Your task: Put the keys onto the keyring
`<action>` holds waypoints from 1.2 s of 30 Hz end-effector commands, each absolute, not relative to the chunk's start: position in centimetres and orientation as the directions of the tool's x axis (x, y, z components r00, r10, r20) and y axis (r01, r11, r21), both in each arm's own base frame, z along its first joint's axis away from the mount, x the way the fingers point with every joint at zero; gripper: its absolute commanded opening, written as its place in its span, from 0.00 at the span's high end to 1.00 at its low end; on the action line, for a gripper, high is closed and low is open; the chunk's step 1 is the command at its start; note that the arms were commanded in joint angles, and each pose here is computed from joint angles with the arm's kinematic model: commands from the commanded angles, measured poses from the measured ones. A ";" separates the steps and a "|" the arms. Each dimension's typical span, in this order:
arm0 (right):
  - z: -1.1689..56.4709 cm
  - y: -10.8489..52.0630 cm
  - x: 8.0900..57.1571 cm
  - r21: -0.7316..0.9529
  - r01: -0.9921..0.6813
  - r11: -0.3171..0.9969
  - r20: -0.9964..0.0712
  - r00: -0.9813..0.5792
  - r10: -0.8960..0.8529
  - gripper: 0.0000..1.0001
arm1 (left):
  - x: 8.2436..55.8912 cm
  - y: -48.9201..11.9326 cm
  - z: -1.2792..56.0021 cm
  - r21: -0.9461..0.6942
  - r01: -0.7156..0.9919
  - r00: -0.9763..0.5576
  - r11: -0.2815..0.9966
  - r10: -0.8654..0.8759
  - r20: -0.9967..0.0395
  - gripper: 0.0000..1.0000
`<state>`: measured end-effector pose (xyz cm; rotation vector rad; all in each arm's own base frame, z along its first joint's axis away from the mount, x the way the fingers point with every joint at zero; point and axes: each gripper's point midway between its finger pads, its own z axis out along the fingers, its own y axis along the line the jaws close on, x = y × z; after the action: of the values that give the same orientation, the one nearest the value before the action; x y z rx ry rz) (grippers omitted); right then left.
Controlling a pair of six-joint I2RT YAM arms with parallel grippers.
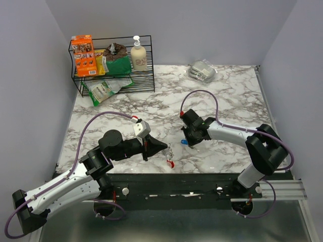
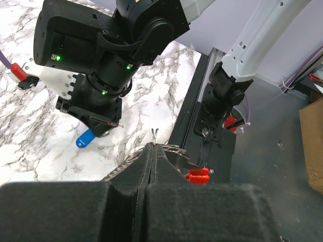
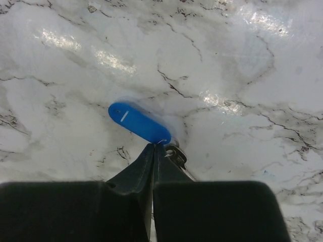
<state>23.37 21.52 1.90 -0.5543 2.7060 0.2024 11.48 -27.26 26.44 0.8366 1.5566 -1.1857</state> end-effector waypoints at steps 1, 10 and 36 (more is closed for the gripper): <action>3.0 21.6 23.8 0.051 -0.406 0.912 -0.399 -0.846 -0.354 0.93 | 11.3 -27.2 27.0 -0.281 0.919 -0.277 0.277 -0.054 -0.959 1.00; 6.3 22.5 23.9 0.082 -0.444 0.892 -0.472 -0.806 -0.358 1.00 | 11.3 -27.1 27.1 -0.280 0.918 -0.276 0.282 -0.053 -0.960 1.00; 3.4 22.8 23.4 -0.111 -0.500 0.859 -0.373 -0.780 -0.502 0.51 | 11.2 -27.2 27.1 -0.282 0.918 -0.278 0.278 -0.053 -0.959 1.00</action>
<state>22.84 24.08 3.86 -0.7499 2.6260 0.1313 11.48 -27.26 26.40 0.8365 1.5576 -1.1858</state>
